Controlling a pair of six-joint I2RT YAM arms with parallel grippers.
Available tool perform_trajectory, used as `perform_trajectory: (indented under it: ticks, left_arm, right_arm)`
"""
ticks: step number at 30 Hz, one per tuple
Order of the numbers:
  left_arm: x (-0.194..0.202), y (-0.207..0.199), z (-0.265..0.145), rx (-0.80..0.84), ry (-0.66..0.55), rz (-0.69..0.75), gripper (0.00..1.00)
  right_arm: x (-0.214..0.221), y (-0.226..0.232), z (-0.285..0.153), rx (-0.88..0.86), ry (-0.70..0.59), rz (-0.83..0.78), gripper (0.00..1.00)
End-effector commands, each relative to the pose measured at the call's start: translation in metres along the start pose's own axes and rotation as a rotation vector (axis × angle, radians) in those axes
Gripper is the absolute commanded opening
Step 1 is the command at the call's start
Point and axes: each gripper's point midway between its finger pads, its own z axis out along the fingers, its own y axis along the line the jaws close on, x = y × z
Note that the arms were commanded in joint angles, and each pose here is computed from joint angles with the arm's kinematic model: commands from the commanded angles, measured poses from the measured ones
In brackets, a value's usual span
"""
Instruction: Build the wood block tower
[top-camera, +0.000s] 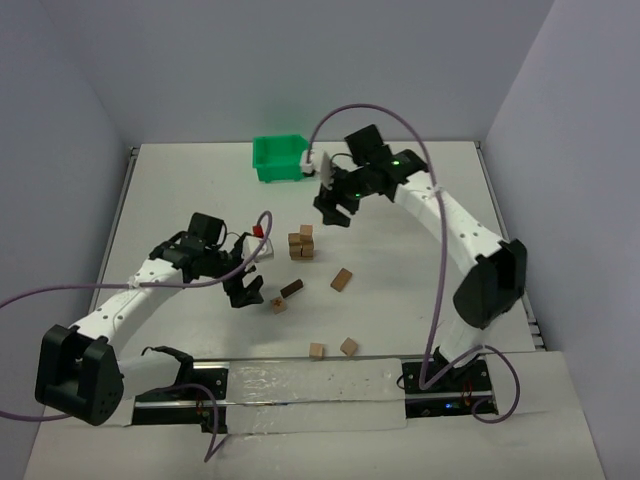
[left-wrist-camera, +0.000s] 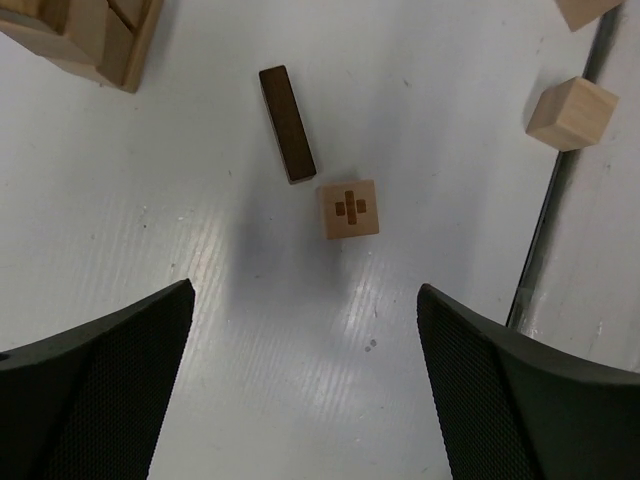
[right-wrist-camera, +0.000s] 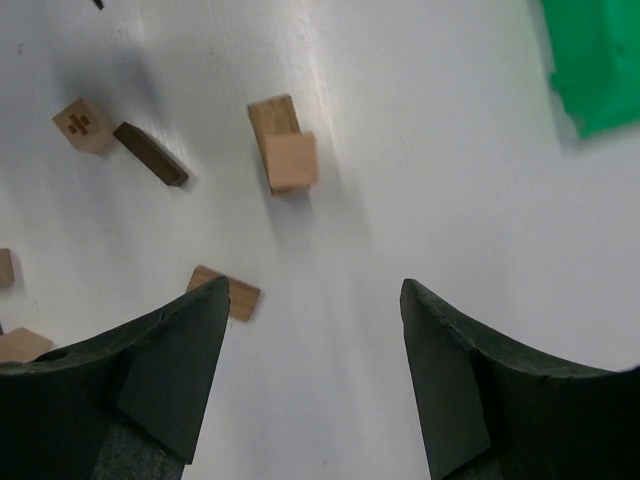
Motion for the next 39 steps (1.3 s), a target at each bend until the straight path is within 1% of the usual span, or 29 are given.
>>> perform_trajectory:
  ticks: [1,4,6,10,12,17,23,28,31,34,35,36,39]
  left_arm:
    - [-0.003,0.017,0.011,-0.147,0.044,0.045,0.96]
    - [0.005,0.008,0.025,-0.114,0.076,0.029,0.91]
    - [0.004,0.003,0.032,-0.091,0.088,0.024,0.89]
    - [0.009,-0.005,0.045,-0.059,0.12,0.015,0.88]
    - [0.013,-0.007,0.05,-0.051,0.146,0.015,0.87]
    - [0.016,-0.015,0.057,-0.013,0.164,0.001,0.85]
    - [0.019,-0.023,0.07,0.007,0.18,-0.003,0.83]
    - [0.019,-0.019,0.078,-0.006,0.202,-0.014,0.73]
    - [0.019,-0.016,0.08,-0.012,0.208,-0.018,0.69]
    - [0.02,-0.018,0.081,0.006,0.221,-0.015,0.52]
    - [0.02,-0.018,0.08,0.009,0.223,-0.014,0.5]
    - [0.018,-0.018,0.079,0.009,0.22,-0.005,0.45]
    - [0.012,-0.018,0.07,0.003,0.203,0.046,0.2]
  right_arm:
    - [0.009,-0.018,-0.054,0.107,-0.114,0.135,0.76]
    - [0.031,-0.022,-0.078,0.155,-0.146,0.218,0.77]
    - [0.034,-0.02,-0.087,0.182,-0.159,0.221,0.77]
    - [0.048,-0.016,-0.086,0.19,-0.149,0.256,0.78]
    - [0.049,-0.016,-0.085,0.188,-0.151,0.266,0.78]
    - [0.042,-0.022,-0.082,0.171,-0.166,0.277,0.78]
    - [0.044,-0.023,-0.077,0.158,-0.161,0.29,0.79]
    - [0.045,-0.023,-0.077,0.162,-0.16,0.291,0.79]
    - [0.045,-0.023,-0.076,0.161,-0.159,0.293,0.79]
    - [0.045,-0.024,-0.076,0.162,-0.16,0.291,0.79]
    - [0.045,-0.024,-0.076,0.162,-0.16,0.29,0.79]
    - [0.045,-0.025,-0.077,0.165,-0.159,0.29,0.79]
    - [0.044,-0.024,-0.078,0.165,-0.16,0.287,0.79]
